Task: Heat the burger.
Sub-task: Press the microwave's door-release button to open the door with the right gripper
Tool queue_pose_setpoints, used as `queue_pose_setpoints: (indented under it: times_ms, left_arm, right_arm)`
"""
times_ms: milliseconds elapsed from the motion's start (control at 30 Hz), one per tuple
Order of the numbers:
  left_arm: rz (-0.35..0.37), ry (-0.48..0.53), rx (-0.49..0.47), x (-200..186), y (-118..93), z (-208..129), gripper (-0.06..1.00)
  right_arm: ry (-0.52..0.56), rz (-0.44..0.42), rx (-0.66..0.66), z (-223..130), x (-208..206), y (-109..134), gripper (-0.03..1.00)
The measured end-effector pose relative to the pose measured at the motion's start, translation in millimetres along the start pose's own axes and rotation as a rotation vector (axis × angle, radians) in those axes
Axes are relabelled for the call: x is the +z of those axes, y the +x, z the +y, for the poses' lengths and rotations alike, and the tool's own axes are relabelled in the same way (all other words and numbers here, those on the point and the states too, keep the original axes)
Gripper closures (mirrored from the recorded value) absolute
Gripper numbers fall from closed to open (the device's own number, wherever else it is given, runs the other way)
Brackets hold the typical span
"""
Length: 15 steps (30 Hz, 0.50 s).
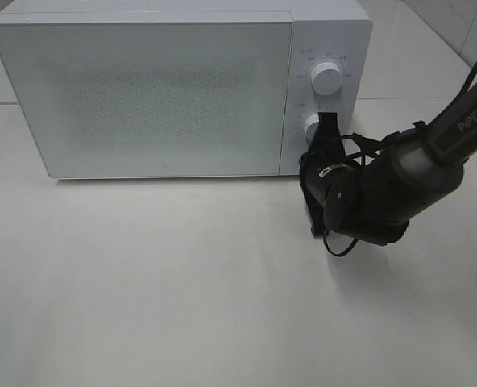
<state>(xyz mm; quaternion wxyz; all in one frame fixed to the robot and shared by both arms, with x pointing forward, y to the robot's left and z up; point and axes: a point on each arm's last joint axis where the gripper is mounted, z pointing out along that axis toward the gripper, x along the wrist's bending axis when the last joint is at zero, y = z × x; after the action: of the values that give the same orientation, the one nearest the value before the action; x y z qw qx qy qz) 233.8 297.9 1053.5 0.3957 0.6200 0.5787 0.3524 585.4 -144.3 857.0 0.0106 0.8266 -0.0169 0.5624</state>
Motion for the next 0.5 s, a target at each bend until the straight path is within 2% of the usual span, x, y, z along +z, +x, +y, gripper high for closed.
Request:
queue_pose_setpoints:
  times_ms: [200, 500]
  left_arm:
    - [0.000, 0.000, 0.000, 0.0, 0.0, 0.0, -0.03]
    - [0.000, 0.000, 0.000, 0.0, 0.0, 0.0, -0.03]
  right_arm:
    - [-0.012, 0.041, -0.005, -0.9, -0.4, 0.7, 0.95]
    - [-0.025, 0.060, -0.007, -0.8, -0.5, 2.5, 0.95]
